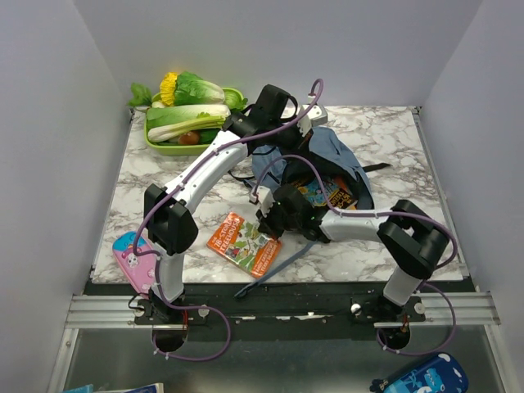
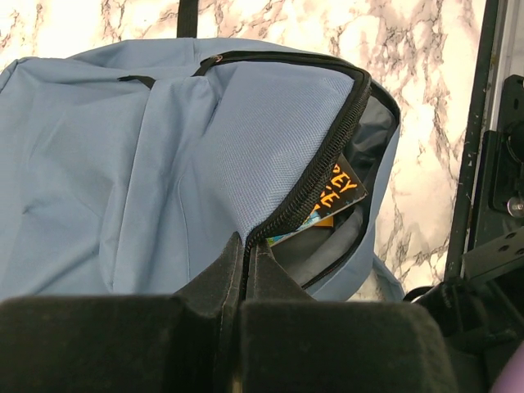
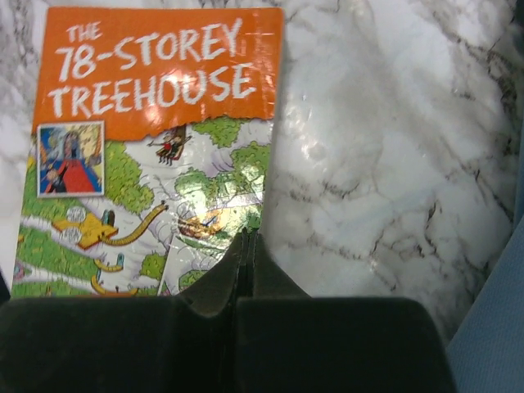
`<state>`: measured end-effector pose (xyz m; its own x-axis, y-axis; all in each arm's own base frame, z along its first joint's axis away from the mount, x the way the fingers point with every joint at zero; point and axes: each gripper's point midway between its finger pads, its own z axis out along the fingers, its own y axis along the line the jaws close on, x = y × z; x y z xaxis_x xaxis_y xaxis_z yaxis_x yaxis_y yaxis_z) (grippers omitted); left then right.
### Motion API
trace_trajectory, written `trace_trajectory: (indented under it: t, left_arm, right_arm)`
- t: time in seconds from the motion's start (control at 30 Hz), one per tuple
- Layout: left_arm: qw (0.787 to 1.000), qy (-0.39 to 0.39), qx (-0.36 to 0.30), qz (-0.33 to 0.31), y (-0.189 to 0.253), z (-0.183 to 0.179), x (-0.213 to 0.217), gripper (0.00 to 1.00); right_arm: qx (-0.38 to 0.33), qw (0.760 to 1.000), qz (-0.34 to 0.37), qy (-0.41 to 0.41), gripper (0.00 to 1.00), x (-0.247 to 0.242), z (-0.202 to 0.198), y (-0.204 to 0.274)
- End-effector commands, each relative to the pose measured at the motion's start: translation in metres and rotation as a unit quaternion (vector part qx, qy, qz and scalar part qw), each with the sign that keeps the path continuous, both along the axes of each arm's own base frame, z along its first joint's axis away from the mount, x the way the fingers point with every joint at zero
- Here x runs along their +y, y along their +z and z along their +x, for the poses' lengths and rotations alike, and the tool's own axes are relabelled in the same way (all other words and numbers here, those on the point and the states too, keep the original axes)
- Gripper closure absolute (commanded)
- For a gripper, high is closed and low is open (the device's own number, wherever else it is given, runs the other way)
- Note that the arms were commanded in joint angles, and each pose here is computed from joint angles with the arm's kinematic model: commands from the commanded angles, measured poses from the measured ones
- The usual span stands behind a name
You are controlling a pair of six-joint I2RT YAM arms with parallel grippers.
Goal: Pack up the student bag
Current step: Adjust the book at the center of the board.
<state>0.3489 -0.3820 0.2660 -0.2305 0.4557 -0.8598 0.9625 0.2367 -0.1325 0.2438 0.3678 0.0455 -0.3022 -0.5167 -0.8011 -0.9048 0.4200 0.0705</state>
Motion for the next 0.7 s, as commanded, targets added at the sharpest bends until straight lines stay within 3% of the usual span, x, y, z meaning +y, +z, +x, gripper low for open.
trace_trajectory:
  t: [0.0, 0.1, 0.13, 0.2, 0.23, 0.33, 0.67]
  left_arm:
    - [1.0, 0.011, -0.029, -0.006, 0.015, 0.009, 0.005, 1.0]
    - [0.999, 0.014, -0.028, -0.008, 0.015, 0.009, 0.006, 1.0]
    - [0.999, 0.014, -0.028, -0.008, 0.013, 0.01, 0.006, 1.0]
    - [0.999, 0.015, -0.029, -0.01, 0.015, 0.01, 0.006, 1.0]
    - [0.999, 0.015, -0.031, -0.011, 0.015, 0.01, 0.005, 1.0]
    - [0.999, 0.014, -0.031, -0.012, 0.015, 0.01, 0.005, 1.0]
    - [0.999, 0.01, -0.032, -0.014, 0.015, 0.008, 0.005, 1.0]
  right_arm:
    - [0.09, 0.995, -0.028, 0.01, 0.99, -0.028, -0.046, -0.013]
    - [0.111, 0.994, 0.009, 0.008, 0.99, -0.026, -0.058, 0.007]
    - [0.118, 0.993, 0.021, 0.015, 0.91, -0.024, -0.062, 0.013]
    - [0.136, 0.99, 0.035, 0.01, 0.67, -0.025, -0.07, 0.017]
    - [0.14, 0.989, 0.041, 0.008, 0.38, -0.024, -0.071, 0.018]
    - [0.161, 0.986, 0.035, -0.014, 0.0, -0.027, -0.074, 0.008]
    - [0.159, 0.976, -0.088, -0.122, 0.0, -0.066, -0.076, -0.023]
